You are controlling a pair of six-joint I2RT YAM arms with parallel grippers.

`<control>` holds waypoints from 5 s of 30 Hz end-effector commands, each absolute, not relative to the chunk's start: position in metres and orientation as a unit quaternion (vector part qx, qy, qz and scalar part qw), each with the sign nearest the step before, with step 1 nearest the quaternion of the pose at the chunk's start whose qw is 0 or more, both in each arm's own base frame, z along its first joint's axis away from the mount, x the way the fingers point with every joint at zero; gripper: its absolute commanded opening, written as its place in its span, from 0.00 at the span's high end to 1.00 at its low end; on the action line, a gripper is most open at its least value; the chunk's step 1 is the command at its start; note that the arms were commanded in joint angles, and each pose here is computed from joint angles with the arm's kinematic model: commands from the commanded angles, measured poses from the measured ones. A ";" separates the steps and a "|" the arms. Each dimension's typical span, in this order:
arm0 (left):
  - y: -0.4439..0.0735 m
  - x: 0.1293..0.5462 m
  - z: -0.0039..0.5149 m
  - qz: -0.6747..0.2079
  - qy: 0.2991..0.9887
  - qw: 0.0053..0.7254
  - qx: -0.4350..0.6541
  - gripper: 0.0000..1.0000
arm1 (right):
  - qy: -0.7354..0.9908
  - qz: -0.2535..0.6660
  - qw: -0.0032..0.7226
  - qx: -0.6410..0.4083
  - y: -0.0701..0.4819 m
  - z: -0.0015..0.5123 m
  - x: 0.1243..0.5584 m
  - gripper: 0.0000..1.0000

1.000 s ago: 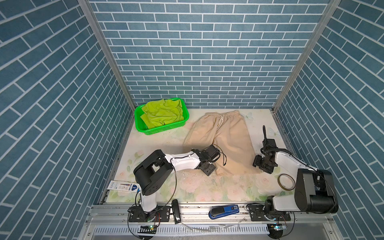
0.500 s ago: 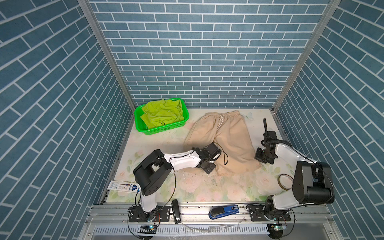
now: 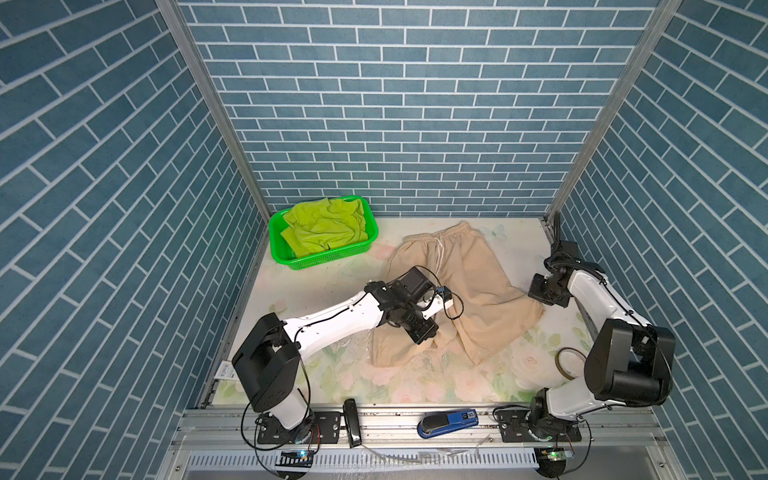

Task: Fold and stack the shorts

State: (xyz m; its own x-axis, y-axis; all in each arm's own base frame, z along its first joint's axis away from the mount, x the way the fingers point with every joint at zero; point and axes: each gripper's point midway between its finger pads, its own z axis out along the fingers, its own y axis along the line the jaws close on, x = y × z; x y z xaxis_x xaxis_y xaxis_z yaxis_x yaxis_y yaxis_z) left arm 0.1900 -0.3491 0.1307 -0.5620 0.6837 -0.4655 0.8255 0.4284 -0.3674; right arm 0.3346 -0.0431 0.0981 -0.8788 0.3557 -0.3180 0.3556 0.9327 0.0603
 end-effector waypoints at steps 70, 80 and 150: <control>-0.147 0.278 0.138 -0.153 0.962 0.210 0.087 0.00 | 0.954 -0.014 -0.003 -0.301 0.201 0.088 0.085 0.80; -0.165 0.320 0.144 -0.157 0.952 0.237 0.114 0.00 | 0.952 0.131 0.068 -0.269 0.235 0.129 0.109 0.11; -0.175 0.535 0.158 -0.016 0.954 0.293 0.064 1.00 | 0.953 0.216 0.212 -0.034 0.135 0.127 0.346 0.15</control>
State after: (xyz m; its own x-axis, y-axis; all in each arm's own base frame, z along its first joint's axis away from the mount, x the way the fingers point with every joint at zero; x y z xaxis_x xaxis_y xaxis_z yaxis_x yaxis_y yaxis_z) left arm 0.5342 -0.1961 0.1420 -0.8238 0.1407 -0.5492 0.1870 0.9819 -0.0288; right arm 0.3759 0.0948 0.1032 -0.8999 0.1605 -0.4056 0.0134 0.9396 0.3420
